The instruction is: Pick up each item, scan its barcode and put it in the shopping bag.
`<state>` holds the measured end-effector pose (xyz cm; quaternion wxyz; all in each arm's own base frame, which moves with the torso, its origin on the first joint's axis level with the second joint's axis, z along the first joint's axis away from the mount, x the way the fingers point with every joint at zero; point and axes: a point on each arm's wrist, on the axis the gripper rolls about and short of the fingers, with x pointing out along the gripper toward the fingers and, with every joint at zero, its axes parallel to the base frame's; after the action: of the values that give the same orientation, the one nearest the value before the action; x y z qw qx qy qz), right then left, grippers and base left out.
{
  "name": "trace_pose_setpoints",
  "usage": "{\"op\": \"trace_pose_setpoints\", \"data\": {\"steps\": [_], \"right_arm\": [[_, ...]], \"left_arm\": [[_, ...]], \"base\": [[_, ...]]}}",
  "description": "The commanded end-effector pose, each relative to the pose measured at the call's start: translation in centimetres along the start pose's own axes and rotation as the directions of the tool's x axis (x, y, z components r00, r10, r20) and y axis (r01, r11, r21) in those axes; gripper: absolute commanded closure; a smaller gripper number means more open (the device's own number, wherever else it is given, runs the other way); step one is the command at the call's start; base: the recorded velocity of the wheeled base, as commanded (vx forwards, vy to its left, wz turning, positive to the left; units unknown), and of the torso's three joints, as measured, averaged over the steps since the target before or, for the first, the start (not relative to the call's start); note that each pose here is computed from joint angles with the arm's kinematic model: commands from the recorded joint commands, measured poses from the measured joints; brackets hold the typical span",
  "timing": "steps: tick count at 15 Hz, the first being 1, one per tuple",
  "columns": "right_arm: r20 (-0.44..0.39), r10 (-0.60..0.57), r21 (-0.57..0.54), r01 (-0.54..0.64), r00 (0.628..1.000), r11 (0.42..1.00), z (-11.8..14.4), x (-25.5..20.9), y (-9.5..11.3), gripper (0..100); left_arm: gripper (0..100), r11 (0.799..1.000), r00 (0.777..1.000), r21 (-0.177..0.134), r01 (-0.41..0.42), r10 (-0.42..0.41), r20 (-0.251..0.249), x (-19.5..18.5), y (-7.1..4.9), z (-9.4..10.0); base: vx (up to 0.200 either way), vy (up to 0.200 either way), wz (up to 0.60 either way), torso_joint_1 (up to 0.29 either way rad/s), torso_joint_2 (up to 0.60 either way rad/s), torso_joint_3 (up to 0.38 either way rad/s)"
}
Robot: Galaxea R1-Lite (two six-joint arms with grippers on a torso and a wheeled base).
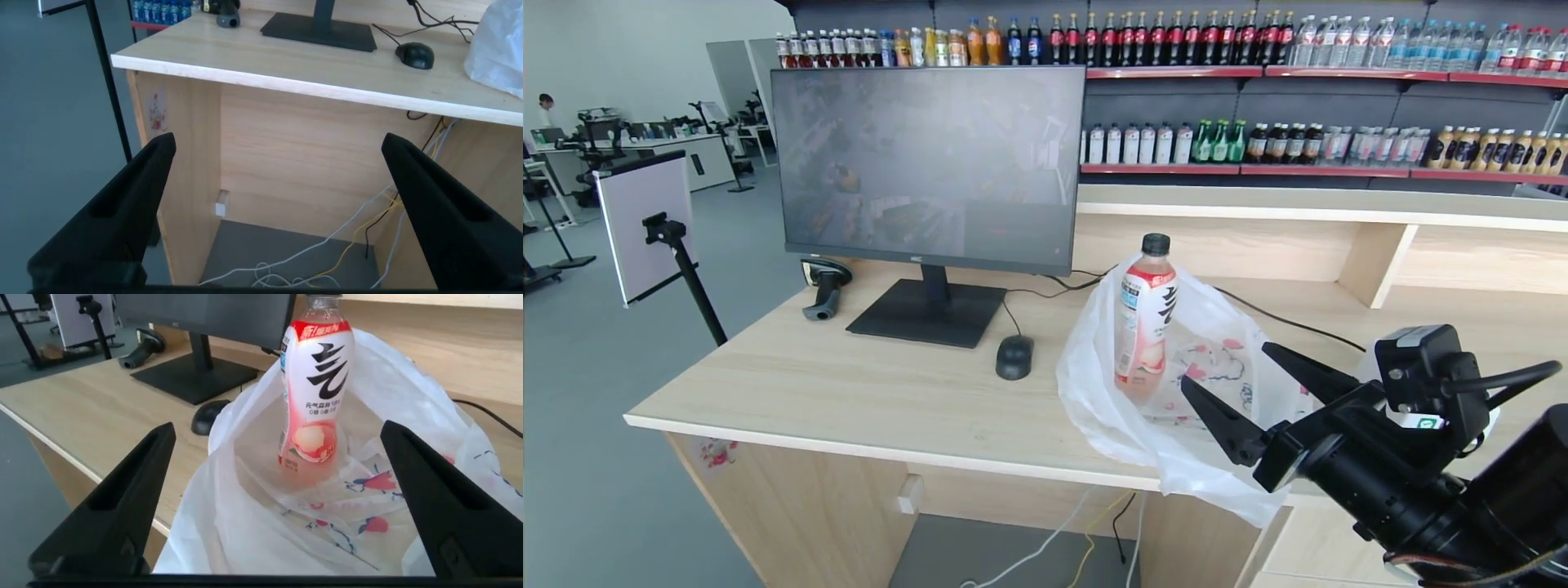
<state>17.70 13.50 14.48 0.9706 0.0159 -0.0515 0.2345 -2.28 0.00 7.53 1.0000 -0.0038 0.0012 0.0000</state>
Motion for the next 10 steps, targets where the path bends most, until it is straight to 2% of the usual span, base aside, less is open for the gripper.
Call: {"op": "trace_pose_setpoints", "data": {"steps": [1, 10], "right_arm": [[0.002, 0.001, 0.000, -0.001, 1.000, 1.000, 0.0, -0.1, 0.0, 0], [-0.001, -0.001, 0.007, 0.001, 1.000, 1.000, 0.2, -1.5, -0.3, 0]], "left_arm": [[0, 1.000, 1.000, 0.000, 0.000, 0.000, 0.001, 0.0, 0.0, 0.0], [0, 1.000, 1.000, 0.000, 0.000, 0.000, -0.001, 0.0, 0.0, 0.0]], "base": [[0.000, -0.200, 0.00, 0.017, -0.01, 0.002], [0.000, -0.200, 0.00, 0.002, 0.00, 0.001]]}}
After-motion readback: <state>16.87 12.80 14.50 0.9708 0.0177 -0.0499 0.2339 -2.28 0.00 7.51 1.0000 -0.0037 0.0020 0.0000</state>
